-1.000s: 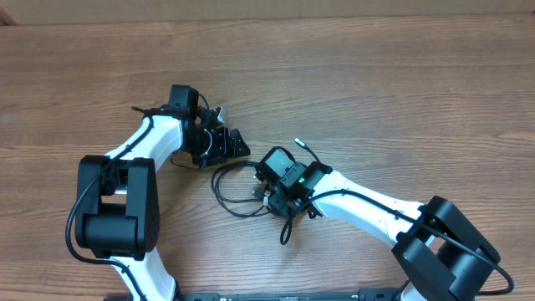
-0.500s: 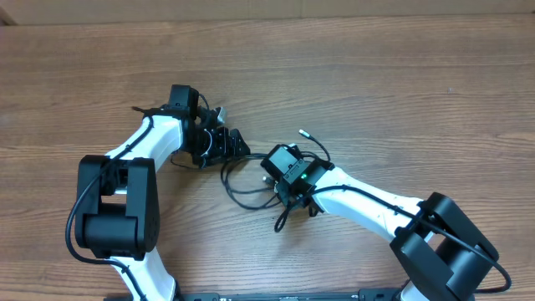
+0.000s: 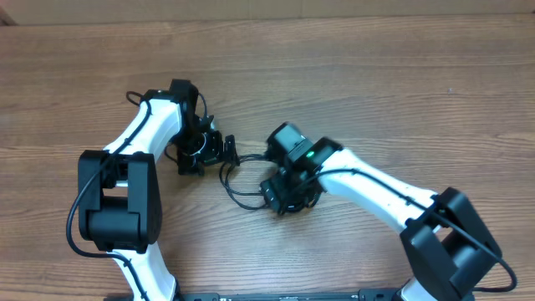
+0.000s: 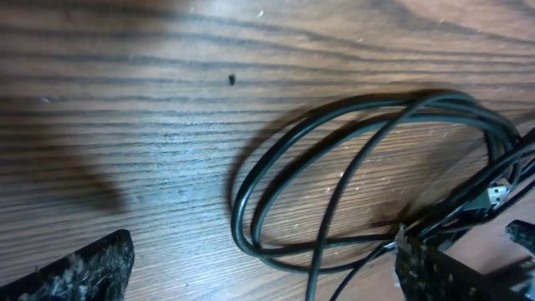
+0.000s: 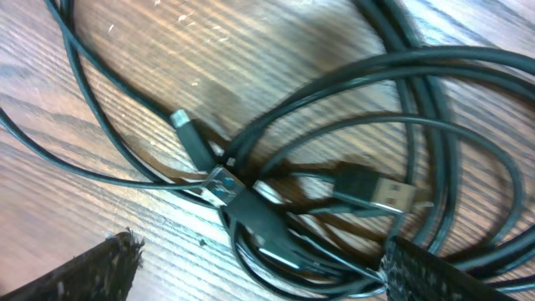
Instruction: Untangle cables
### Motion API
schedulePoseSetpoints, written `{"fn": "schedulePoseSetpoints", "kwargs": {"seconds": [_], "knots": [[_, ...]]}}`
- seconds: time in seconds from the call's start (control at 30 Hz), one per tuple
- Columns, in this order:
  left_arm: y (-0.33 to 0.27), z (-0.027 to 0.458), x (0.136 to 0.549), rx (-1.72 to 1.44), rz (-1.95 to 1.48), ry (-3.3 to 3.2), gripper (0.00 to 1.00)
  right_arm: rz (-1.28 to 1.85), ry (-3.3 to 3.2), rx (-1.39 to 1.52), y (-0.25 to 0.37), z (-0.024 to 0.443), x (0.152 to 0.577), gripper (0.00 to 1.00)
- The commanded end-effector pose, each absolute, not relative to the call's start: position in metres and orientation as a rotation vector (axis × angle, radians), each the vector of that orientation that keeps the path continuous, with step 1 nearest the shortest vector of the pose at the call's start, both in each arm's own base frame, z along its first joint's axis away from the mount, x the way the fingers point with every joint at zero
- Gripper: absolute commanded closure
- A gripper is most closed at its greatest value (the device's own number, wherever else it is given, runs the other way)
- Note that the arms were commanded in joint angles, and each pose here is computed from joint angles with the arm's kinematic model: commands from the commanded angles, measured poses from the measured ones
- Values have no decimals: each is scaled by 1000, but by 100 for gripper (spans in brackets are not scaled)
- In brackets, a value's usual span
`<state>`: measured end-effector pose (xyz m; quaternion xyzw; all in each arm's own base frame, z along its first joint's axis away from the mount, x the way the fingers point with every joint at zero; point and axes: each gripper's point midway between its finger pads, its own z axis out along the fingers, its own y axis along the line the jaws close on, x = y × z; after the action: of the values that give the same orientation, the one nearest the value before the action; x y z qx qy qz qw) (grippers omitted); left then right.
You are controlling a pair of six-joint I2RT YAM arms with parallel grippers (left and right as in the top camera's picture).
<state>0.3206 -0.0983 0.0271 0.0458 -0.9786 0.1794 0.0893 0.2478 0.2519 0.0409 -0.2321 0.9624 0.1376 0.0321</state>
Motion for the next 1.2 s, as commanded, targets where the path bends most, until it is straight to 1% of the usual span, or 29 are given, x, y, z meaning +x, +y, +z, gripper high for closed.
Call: {"fn": "schedulePoseSetpoints", "kwargs": {"seconds": [0.0,0.1,0.17,0.27,0.37,0.43,0.53,0.57,0.63,0.7,0.73,0.8,0.87,0.93,0.97,1.0,1.07,1.17], "knots": [[-122,42,320,-39,487,-2963,0,730,3023,-576,251,55,253,8],[-140,36,310,-136,420,-2962,0,721,3100,-338,219,54,266,7],[-159,33,301,-231,411,-2951,0,706,3149,-166,194,53,272,5],[-179,30,299,-347,369,-2979,0,689,3177,-12,166,52,278,4],[-191,27,304,-373,311,-3036,2,690,3169,130,141,51,288,0],[-200,27,306,-411,327,-3056,7,691,3157,210,126,50,294,0],[-207,27,310,-408,321,-3086,18,691,3145,294,110,48,298,0],[-203,26,314,-418,260,-3116,20,691,3143,325,105,47,298,0],[-182,24,321,-385,67,-3156,13,691,3140,367,97,45,298,0],[-148,30,322,-285,-190,-3155,7,689,3142,402,90,42,296,0],[-131,38,321,-236,-302,-3136,5,676,3145,414,86,40,295,0],[-117,55,321,-192,-354,-3100,5,620,3153,425,79,36,294,0],[-122,67,321,-193,-272,-3083,5,575,3156,425,75,34,294,0],[-143,78,322,-296,-81,-3073,6,577,3149,422,75,34,296,0],[-170,87,321,-432,137,-3054,7,577,3144,421,75,34,297,0],[-184,91,320,-498,248,-3039,7,577,3140,419,75,34,298,0],[-216,99,320,-608,494,-3011,14,578,3131,415,75,34,300,0],[-234,97,322,-673,542,-3027,19,578,3124,412,75,34,302,0]]}}
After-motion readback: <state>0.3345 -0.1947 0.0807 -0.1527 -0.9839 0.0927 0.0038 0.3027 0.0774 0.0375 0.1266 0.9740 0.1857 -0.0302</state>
